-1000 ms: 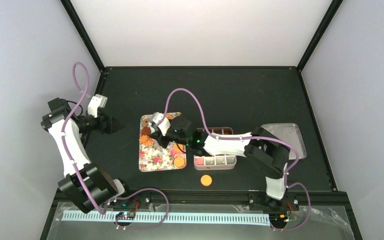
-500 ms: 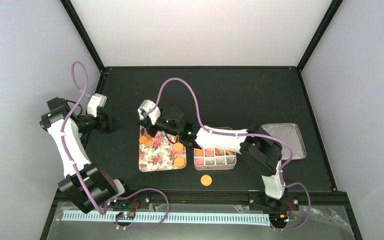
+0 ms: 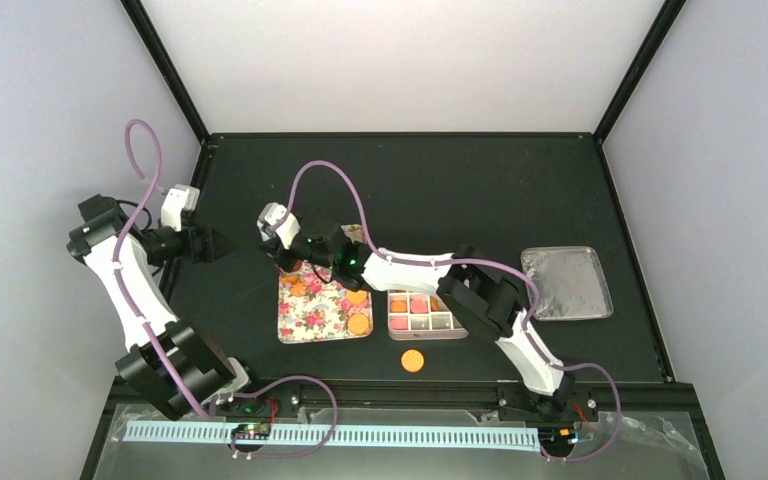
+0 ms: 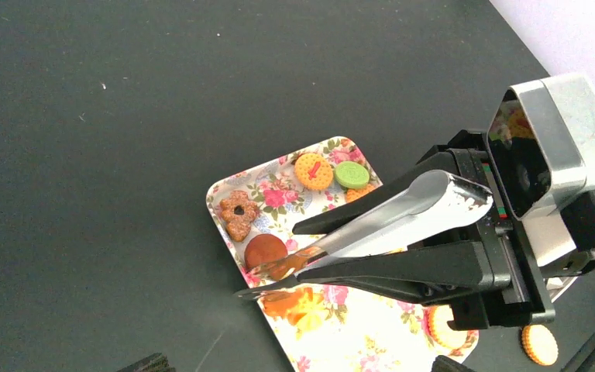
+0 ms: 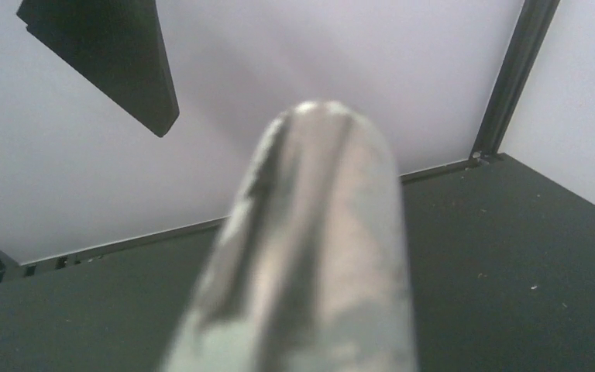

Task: Pack the cookies

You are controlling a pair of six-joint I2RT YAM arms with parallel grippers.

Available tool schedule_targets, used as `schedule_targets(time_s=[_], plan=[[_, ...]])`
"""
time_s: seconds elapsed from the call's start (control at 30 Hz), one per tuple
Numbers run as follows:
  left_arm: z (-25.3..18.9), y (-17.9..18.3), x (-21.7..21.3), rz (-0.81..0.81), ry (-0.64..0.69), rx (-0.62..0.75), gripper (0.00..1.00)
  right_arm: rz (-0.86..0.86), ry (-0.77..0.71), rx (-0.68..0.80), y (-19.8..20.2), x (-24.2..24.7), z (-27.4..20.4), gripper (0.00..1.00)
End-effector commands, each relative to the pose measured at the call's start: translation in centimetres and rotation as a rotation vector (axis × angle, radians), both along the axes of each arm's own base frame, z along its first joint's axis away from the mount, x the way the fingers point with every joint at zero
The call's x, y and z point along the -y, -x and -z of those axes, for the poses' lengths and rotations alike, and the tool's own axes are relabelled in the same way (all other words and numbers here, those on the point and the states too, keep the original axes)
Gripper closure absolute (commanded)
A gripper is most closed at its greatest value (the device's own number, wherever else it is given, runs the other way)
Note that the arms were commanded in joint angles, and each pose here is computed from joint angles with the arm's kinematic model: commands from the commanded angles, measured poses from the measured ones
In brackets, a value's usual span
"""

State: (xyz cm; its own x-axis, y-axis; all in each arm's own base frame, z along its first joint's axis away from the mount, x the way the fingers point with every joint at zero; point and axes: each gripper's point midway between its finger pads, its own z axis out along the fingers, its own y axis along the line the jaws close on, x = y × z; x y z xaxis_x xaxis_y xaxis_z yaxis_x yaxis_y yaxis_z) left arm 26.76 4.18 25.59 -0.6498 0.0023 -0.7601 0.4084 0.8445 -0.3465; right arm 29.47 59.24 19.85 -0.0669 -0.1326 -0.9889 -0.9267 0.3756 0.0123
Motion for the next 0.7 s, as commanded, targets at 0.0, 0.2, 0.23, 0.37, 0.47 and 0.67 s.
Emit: schedule_targets(time_s=[0.0,0.2,0.23,0.37,0.47,0.67], plan=[[-1.0,0.1,-0.4,0.009,-0.031,0.028,0.11,-0.03,-0.018,0.04,0.4,0.1,-1.2,0.75],[-0.6,0.0,-0.4,0.014,0.006,0.012,0.11,-0.041,0.013,0.028,1.7,2.0,-0.5,0.73],[-0.6,0.0,-0.3,0.017,0.008,0.014,0.11,-0.04,0.026,0.021,2.0,2.6,0.0,0.73],[-0.6,0.1,-0.1,0.024,0.018,0.024,0.12,-0.042,0.029,0.019,3.1,4.6,-0.7,0.75],[-0.6,0.0,-0.1,0.027,0.025,0.025,0.12,-0.04,0.03,0.011,4.0,6.2,-0.9,0.75],[-0.6,0.1,0.1,0.033,0.029,0.027,0.12,-0.026,0.053,0.005,4.9,8.5,-0.7,0.75]])
